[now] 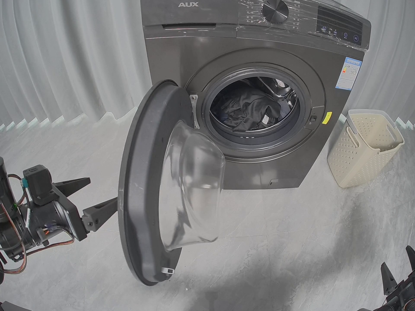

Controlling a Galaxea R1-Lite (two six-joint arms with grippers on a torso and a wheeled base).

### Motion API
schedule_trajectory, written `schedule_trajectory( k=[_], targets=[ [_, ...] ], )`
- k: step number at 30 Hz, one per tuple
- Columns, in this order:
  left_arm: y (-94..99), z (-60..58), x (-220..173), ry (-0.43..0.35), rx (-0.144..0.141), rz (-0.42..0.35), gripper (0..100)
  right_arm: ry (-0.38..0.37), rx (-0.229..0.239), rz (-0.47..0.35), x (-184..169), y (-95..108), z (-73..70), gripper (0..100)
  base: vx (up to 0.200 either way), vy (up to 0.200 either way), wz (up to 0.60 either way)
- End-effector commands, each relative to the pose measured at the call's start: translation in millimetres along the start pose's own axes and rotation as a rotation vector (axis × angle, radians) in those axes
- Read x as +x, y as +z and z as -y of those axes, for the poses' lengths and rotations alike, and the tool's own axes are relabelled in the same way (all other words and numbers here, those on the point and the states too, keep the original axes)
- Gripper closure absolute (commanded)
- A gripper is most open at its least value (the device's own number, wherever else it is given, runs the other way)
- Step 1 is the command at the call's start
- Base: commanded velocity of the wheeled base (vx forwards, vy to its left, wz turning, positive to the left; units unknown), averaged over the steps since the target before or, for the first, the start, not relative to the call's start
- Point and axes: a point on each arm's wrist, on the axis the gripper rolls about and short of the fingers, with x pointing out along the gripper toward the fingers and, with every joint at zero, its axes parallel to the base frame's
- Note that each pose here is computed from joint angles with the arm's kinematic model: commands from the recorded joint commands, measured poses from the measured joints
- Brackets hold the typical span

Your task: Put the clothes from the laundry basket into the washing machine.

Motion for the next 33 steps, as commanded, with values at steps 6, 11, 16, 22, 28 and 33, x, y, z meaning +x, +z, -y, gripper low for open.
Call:
schedule_trajectory(
  k=[6,11,16,22,28,33],
  targets=[
    [-6.3,16.7,33,-0.083,0.016,-0.078,0,0.001,0.001,-0.003,0,-2,0.0,0,0.000,0.000,0.00],
    [-5.4,31.9,50,-0.115,0.029,-0.068,0,0.001,0.000,-0.003,0,-2,0.0,0,0.000,0.000,0.00],
    [-2.9,39.9,63,-0.138,0.035,-0.030,0,0.001,0.000,-0.003,0,-2,0.0,0,0.000,0.000,0.00],
    [-0.5,50.0,69,-0.166,0.041,-0.017,0,0.001,0.000,-0.003,0,-2,0.0,0,0.000,0.000,0.00],
    [0.9,60.2,83,-0.201,0.042,-0.010,0,0.001,0.000,-0.003,0,-2,0.0,0,0.000,0.000,0.00],
    [1.6,68.4,103,-0.223,0.041,0.028,0,0.001,0.000,-0.002,0,-2,0.0,0,0.000,0.000,0.00]
  ],
)
